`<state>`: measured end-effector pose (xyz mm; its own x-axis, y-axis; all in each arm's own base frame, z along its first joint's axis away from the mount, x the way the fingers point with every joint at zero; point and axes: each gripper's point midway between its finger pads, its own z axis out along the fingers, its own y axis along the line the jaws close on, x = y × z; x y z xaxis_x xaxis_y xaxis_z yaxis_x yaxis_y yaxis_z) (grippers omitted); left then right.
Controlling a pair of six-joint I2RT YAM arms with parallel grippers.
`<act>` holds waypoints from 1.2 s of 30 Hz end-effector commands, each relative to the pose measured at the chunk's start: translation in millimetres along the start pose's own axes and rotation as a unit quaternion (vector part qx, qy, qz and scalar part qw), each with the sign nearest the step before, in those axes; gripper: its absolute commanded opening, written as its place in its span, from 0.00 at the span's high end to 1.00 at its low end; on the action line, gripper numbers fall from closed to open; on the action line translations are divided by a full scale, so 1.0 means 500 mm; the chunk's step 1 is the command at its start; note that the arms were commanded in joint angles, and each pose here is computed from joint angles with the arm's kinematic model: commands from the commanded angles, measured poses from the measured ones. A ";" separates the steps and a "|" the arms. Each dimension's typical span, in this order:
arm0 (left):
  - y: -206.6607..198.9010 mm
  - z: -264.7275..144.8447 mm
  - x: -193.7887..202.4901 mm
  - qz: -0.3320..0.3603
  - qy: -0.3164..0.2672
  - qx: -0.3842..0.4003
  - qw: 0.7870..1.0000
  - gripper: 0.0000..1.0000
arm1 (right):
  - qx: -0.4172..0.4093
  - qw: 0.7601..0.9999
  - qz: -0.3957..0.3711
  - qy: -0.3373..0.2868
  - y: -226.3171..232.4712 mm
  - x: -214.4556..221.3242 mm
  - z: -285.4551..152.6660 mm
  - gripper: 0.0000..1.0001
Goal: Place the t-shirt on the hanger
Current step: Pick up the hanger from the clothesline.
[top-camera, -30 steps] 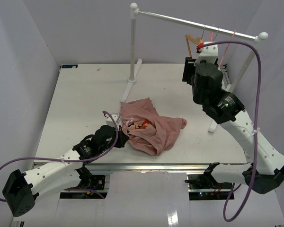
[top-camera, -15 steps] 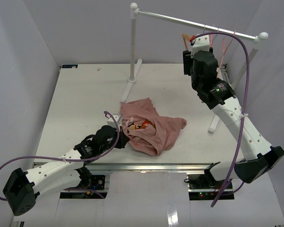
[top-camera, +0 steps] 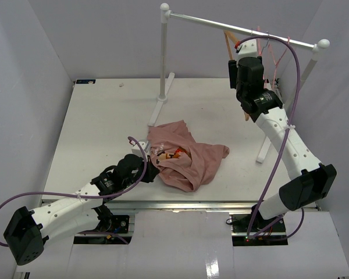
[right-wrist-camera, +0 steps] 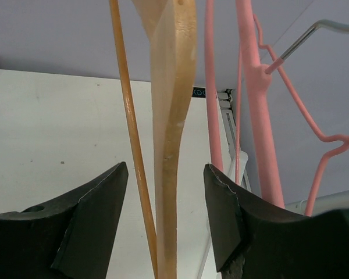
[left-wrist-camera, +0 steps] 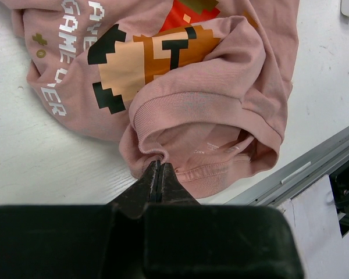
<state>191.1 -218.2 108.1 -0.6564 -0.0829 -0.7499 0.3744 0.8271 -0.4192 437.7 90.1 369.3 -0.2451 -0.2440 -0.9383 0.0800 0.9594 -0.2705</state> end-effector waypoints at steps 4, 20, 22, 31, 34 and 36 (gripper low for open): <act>0.002 0.002 0.001 0.001 -0.002 0.001 1.000 1.00 | -0.019 0.999 0.022 -0.036 -0.014 -0.034 0.011 0.39; 0.005 0.003 0.001 0.002 -0.003 -0.002 1.000 1.00 | -0.043 0.998 0.032 -0.039 0.011 -0.045 0.050 0.74; 0.008 0.004 0.003 0.002 -0.003 -0.005 1.000 1.00 | -0.036 0.998 0.032 -0.029 0.012 -0.032 0.068 0.85; 0.009 0.008 0.003 0.000 -0.003 -0.008 1.000 1.00 | -0.031 0.996 0.046 -0.077 -0.017 -0.116 0.049 0.92; 0.005 0.009 0.003 -0.001 -0.001 -0.004 1.000 1.00 | -0.038 0.991 0.060 -0.110 -0.034 -0.169 0.016 0.92; 0.003 0.008 0.002 0.000 -0.001 -0.002 1.000 1.00 | -0.045 0.990 0.065 -0.120 -0.038 -0.185 0.002 0.92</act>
<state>190.0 -216.7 99.7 -0.6680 -0.0706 -0.7408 0.3670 0.8347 -0.4106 475.7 97.4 385.4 -0.1851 -0.1902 -0.9641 0.0047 0.9809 -0.1944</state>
